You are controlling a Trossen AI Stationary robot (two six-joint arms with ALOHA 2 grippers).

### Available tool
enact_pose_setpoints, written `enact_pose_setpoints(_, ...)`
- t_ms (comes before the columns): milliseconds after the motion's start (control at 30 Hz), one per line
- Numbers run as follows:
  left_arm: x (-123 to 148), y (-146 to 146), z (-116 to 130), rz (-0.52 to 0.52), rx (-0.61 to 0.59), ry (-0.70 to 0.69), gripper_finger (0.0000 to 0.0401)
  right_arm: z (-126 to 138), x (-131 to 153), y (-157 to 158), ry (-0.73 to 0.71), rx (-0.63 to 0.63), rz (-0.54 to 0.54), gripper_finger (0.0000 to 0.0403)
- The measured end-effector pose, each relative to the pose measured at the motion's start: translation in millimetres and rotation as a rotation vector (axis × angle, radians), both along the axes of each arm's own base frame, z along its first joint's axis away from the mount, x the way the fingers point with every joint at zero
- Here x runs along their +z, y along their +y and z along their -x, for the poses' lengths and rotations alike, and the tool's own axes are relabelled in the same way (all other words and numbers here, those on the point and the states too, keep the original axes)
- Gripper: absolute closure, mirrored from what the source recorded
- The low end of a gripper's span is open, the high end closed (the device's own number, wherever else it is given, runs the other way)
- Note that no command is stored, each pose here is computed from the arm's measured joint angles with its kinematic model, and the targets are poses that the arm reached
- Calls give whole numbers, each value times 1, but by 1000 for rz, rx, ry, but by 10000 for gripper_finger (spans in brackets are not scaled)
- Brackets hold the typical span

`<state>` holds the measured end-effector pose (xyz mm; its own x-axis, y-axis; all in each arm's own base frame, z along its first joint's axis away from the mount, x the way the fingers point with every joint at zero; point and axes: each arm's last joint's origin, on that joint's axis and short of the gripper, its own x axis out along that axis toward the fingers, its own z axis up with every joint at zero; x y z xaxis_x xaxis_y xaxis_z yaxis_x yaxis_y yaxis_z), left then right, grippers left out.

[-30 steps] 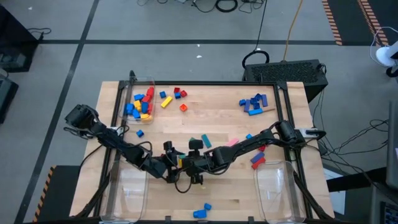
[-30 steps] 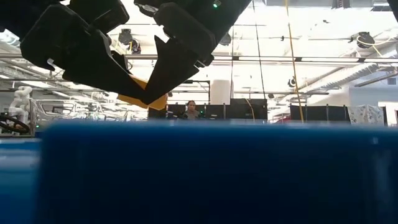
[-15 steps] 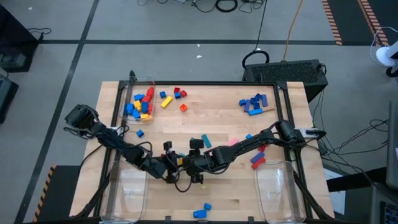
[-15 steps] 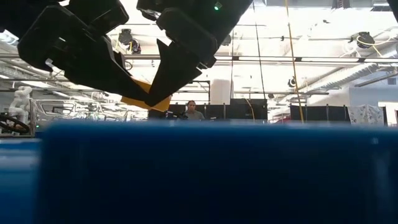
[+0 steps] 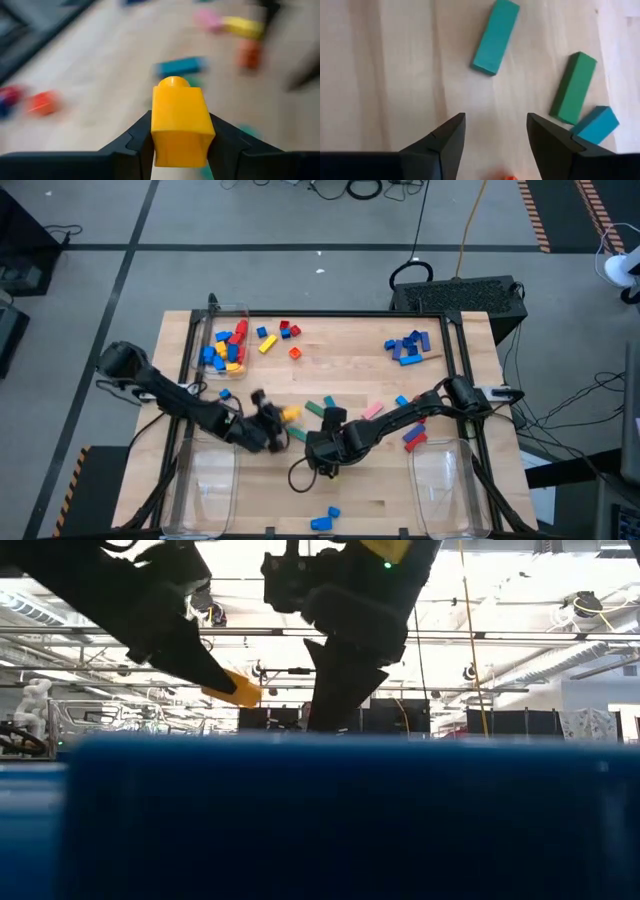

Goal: Sort blocks by size
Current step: Put the yellow one stud game piece into the top left transparent bin

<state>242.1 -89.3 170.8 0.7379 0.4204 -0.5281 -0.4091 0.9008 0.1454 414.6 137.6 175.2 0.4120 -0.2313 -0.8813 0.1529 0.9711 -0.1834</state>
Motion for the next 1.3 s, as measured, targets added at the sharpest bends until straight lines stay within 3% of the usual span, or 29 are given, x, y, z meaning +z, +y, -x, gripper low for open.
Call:
enact_pose_setpoints(233, 30, 51, 37, 21, 355, -5, 258, 1, 1, 14, -41, 29, -16, 205)
enact_pose_setpoints(500, 51, 94, 75, 43, 638, -40, 256, 2, 2, 20, -57, 40, 11, 204)
enact_pose_setpoints(967, 50, 128, 91, 103, 855, 17, 255, 5, 0, 16, -5, 67, 52, 204)
enact_pose_setpoints(1300, 48, 146, 98, 163, 947, 60, 252, 0, -1, -7, 38, 59, 105, 204)
